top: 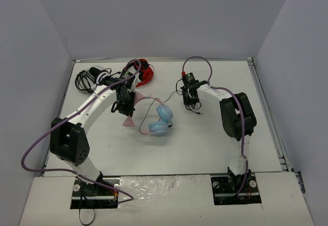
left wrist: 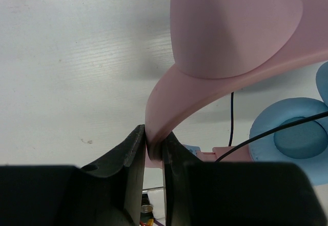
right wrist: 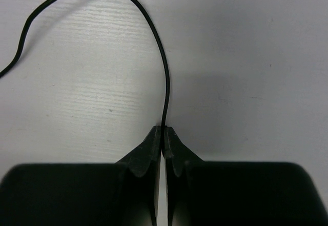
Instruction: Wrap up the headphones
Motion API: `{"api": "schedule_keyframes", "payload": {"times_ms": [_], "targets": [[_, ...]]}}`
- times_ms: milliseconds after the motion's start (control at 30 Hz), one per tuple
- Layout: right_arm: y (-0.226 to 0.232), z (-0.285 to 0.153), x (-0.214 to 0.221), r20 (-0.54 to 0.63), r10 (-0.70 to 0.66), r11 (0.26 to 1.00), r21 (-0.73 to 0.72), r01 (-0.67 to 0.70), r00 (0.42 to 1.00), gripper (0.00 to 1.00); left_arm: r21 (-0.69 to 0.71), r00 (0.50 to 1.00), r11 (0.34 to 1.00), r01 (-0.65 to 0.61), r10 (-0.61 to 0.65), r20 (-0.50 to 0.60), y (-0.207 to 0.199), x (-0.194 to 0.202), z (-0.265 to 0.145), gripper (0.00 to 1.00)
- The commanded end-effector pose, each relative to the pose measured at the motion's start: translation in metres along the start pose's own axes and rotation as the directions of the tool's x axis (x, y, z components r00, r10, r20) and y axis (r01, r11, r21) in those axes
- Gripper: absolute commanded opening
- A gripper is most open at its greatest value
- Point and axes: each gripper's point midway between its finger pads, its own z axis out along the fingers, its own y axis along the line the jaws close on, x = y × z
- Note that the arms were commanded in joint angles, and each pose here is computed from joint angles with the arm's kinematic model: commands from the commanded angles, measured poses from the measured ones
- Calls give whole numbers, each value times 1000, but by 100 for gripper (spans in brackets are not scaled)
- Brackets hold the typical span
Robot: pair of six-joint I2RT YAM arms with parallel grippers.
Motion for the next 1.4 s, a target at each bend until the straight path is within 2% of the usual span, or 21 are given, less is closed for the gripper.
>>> {"api": "schedule_keyframes", "payload": {"times_ms": [0,267,433,967,1367], "targets": [[11,-31,-39,85,17,999,-48,-13,996,0,89,998,996,-29,24,64,-20,-9,-16,0],[25,-94,-99,226,20,996,-93,2,974,0,107,998,993,-57,53,42,-36,-2,-5,0],[24,-119,-116,268,26,996,-89,-3,963,0,113,997,991,-73,70,28,-46,3,4,0],[24,-186,-148,396,76,991,-133,-25,915,0,112,991,987,-113,120,-56,-80,17,52,0],[8,-240,-173,486,106,991,-125,-52,867,0,102,988,988,-120,129,-85,-86,21,70,0]]}}
